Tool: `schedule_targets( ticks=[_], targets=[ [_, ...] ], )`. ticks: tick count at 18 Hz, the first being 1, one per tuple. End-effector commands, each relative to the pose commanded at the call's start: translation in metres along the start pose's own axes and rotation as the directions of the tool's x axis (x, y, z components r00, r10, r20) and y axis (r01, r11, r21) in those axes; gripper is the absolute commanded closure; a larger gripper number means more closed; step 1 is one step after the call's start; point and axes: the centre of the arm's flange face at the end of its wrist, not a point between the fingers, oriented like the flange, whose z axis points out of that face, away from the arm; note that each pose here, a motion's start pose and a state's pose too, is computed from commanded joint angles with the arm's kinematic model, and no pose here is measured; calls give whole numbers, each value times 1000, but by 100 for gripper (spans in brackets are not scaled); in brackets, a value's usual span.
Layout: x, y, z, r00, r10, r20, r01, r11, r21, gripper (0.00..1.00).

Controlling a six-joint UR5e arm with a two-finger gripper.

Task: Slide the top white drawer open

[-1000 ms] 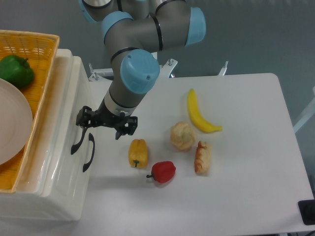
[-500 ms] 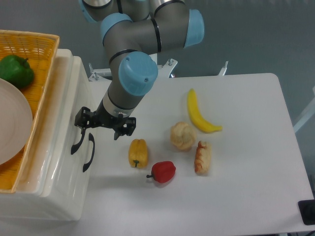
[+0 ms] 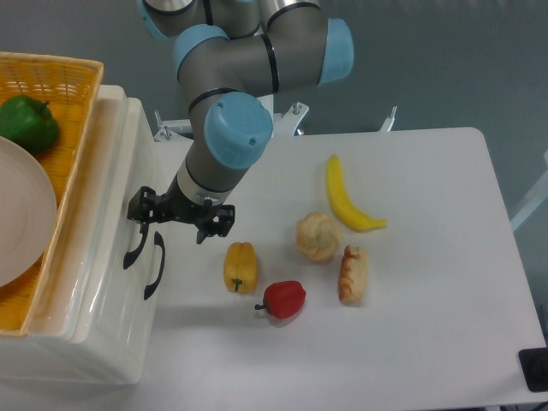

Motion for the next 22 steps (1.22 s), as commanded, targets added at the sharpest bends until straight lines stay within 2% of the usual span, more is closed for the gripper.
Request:
schedule_targets(
  ticks=[18, 22],
  targets=[
    [0, -1, 6, 1000, 5, 6, -5, 1000, -10, 0],
    [2, 0, 9, 999, 15, 42, -14, 1000, -26, 0]
  ],
)
